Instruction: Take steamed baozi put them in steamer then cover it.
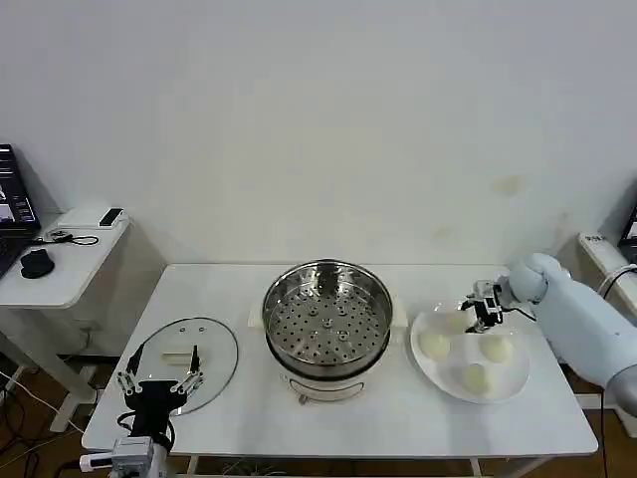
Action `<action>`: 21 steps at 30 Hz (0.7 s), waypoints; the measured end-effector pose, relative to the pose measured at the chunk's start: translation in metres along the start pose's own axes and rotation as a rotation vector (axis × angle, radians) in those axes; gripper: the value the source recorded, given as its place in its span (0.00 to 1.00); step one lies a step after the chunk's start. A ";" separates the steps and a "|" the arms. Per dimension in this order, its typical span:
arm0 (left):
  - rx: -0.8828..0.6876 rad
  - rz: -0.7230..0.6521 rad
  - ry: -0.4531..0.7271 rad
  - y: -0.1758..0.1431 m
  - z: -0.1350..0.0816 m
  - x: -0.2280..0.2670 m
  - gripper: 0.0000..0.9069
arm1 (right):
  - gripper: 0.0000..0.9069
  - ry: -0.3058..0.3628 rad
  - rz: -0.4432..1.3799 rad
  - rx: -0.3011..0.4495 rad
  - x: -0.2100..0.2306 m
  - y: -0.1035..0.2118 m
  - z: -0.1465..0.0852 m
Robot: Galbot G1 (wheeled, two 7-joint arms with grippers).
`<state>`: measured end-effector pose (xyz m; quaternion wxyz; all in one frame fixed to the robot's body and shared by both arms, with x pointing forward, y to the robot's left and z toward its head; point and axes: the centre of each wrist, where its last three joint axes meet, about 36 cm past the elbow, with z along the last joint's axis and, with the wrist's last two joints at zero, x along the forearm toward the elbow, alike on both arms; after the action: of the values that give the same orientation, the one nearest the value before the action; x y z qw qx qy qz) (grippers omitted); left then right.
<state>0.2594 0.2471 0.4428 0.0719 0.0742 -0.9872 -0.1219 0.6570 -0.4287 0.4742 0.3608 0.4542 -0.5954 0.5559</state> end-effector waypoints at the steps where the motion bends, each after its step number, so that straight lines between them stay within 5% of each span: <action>1: 0.000 0.002 0.002 0.001 0.001 -0.001 1.00 | 0.69 -0.001 0.006 0.006 0.007 -0.002 0.000; 11: 0.005 0.019 0.000 0.000 0.004 -0.006 1.00 | 0.69 -0.046 0.103 0.080 0.090 -0.041 -0.029; 21: 0.007 0.027 -0.004 0.004 0.004 -0.009 1.00 | 0.69 -0.161 0.189 0.232 0.148 -0.079 -0.117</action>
<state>0.2674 0.2536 0.4388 0.0713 0.0610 -0.9886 -0.1174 0.6739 -0.3309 0.6531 0.2035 0.4779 -0.5943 0.6140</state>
